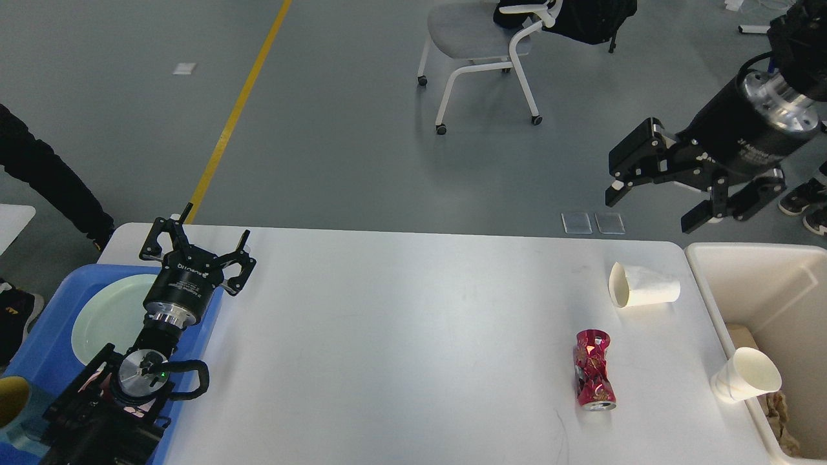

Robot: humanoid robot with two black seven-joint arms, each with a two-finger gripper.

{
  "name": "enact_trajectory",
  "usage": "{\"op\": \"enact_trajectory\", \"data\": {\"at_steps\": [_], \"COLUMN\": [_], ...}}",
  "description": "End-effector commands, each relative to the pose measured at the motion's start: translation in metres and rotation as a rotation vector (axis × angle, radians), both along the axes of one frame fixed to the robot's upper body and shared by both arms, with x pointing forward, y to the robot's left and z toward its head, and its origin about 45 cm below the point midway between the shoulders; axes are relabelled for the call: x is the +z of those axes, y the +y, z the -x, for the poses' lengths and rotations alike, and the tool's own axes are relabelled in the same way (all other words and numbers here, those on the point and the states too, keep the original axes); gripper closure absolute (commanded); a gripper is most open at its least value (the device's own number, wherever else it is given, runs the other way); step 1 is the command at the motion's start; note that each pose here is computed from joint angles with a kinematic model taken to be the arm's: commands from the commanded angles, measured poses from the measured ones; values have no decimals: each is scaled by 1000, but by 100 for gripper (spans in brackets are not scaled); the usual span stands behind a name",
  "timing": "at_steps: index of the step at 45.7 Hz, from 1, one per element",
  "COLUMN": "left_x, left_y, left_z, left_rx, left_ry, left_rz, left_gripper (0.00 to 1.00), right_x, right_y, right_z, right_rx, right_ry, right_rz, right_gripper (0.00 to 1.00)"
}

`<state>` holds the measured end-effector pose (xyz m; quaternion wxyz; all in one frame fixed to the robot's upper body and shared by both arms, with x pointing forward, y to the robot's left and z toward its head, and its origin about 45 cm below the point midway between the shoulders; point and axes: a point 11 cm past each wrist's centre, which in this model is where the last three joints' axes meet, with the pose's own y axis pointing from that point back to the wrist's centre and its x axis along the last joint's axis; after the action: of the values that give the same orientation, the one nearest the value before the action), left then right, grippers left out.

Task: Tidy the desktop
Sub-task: 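Move the right gripper down onto the white paper cup on the table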

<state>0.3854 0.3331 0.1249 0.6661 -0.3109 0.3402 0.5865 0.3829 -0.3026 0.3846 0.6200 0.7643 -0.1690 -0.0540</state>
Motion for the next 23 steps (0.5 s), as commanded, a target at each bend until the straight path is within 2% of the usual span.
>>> {"op": "enact_trajectory", "data": {"at_steps": [1, 10, 23], "left_x": [0, 0, 0], "left_y": [0, 0, 0], "left_z": [0, 0, 0], "left_rx": [0, 0, 0], "left_ry": [0, 0, 0], "left_rz": [0, 0, 0], "left_gripper": [4, 4, 4], "right_x": [-61, -153, -247], "right_y": [-50, -92, -111], "right_z": [-18, -31, -30], "right_rx": [-272, -517, -668], "right_ry": [-70, -98, -193], "right_rz": [-64, -155, -195], "right_gripper": [0, 0, 0]}}
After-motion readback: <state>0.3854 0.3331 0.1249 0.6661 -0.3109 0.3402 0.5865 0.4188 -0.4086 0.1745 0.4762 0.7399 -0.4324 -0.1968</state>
